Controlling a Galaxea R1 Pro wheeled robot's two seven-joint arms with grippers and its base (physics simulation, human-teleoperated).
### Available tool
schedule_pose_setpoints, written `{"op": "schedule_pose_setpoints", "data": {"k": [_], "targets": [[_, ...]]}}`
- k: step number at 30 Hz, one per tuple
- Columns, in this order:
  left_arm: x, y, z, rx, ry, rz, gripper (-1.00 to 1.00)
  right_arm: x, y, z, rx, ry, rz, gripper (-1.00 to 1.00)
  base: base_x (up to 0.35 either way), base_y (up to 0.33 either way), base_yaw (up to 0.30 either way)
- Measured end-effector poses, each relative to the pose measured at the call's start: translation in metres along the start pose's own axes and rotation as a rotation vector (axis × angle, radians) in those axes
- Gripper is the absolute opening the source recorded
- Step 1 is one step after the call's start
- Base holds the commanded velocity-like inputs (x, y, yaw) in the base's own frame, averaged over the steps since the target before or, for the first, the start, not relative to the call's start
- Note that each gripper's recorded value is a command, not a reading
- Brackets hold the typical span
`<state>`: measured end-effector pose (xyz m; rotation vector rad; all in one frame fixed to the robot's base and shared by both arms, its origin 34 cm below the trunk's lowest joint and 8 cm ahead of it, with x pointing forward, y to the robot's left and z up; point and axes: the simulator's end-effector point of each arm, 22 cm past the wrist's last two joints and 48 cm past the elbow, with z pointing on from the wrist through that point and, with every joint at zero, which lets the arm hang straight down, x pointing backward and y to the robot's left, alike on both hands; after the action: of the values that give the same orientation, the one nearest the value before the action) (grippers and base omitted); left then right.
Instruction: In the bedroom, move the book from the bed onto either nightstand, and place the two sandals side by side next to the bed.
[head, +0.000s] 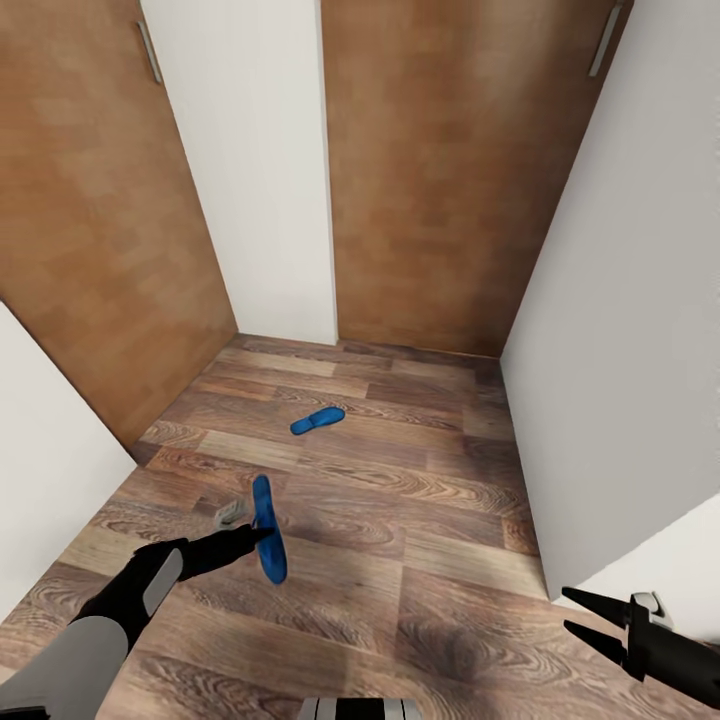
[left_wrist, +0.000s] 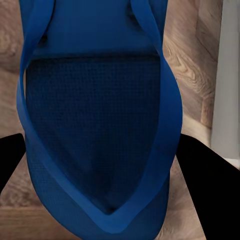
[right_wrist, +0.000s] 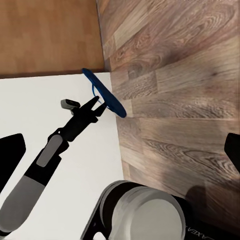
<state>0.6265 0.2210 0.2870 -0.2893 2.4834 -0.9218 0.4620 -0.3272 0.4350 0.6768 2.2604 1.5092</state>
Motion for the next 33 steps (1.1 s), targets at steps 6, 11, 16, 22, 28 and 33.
{"op": "schedule_pose_setpoints", "data": {"k": [6,11,16,22,28,33], "targets": [[-0.007,-0.011,-0.005,0.009,-0.016,0.013,-1.00,-0.001,0.008,-0.003,-0.008,-0.005,-0.021,1.00,0.000,0.000,0.000],[-0.008,-0.018,-0.008,0.017,-0.018,0.018,-1.00,0.000,0.010,-0.005,0.008,-0.004,-0.050,1.00,0.000,0.000,0.000],[0.006,-0.010,-0.010,0.000,-0.016,0.008,-1.00,0.010,-0.025,-0.008,0.155,0.031,-0.124,1.00,0.000,0.000,0.000],[0.011,0.004,-0.045,0.096,-0.031,-0.004,-1.00,0.009,-0.112,-0.030,0.349,-0.070,-0.238,1.00,0.000,0.000,0.000],[0.028,0.016,-0.097,0.251,-0.091,0.037,-1.00,0.013,-0.119,-0.038,0.312,-0.109,-0.260,1.00,0.000,0.000,0.000],[0.043,-0.003,-0.110,0.341,-0.061,0.090,-1.00,0.024,-0.118,-0.038,0.257,-0.115,-0.293,1.00,0.000,0.000,0.000]]}}
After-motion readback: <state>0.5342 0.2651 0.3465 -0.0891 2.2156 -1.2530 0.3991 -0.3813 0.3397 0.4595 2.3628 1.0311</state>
